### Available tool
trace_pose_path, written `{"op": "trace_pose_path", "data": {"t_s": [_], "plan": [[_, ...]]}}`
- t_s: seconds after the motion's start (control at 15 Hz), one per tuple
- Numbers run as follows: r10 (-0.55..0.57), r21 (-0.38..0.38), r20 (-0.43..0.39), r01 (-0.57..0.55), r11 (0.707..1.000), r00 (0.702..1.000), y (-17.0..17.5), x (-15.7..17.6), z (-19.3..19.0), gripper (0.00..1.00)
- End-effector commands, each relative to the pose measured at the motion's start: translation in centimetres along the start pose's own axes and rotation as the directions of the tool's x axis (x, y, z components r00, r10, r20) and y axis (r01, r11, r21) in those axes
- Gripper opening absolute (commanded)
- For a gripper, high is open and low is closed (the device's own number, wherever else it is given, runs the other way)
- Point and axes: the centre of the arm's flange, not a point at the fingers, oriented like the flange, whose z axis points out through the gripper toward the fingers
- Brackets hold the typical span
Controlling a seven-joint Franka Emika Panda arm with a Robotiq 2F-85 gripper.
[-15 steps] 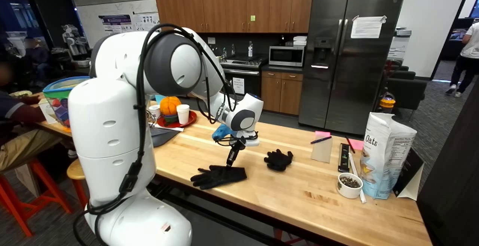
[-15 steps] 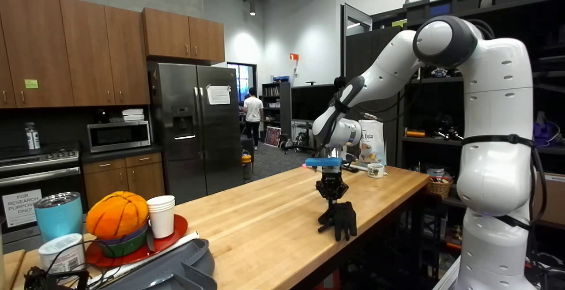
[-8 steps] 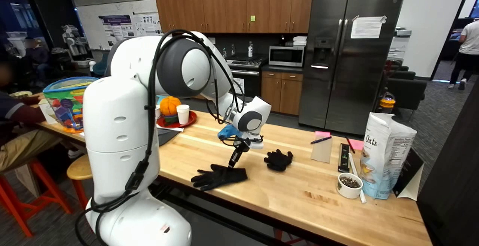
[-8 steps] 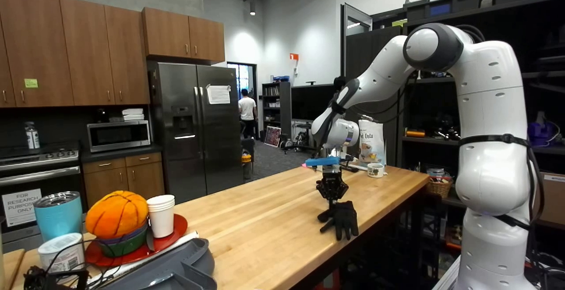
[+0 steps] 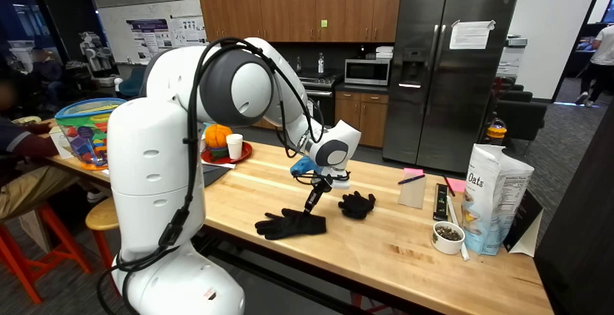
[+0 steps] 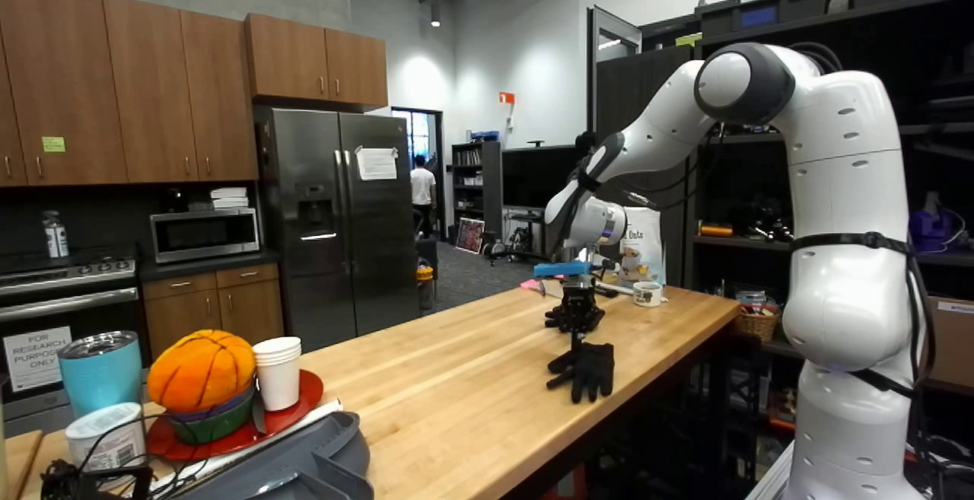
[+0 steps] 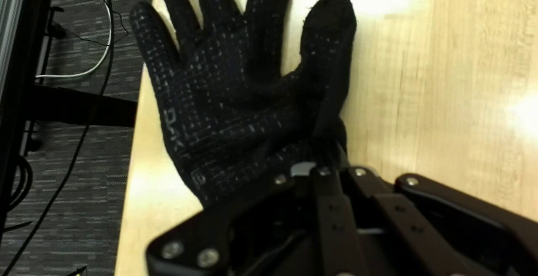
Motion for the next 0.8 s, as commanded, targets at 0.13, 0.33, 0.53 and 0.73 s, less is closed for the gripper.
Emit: {"op": "trace_pose_path", "data": {"t_s": [0.13,0.33,0.53,0.73], "plan": [[0.027,0.036,0.015,-0.027,0.999,1.0,0.38,1.13,-2.02,0.0],[0.032,0.044,0.014,-0.032,0.999,0.999,0.37,1.38,-2.35,0.0],[0.03,0.046,0.011,-0.031,0.998,0.999,0.42,1.2,-2.42,0.0],[0.032,0.049,0.006,-0.032,0.998,0.999,0.54,1.17,-2.65,0.0]]}}
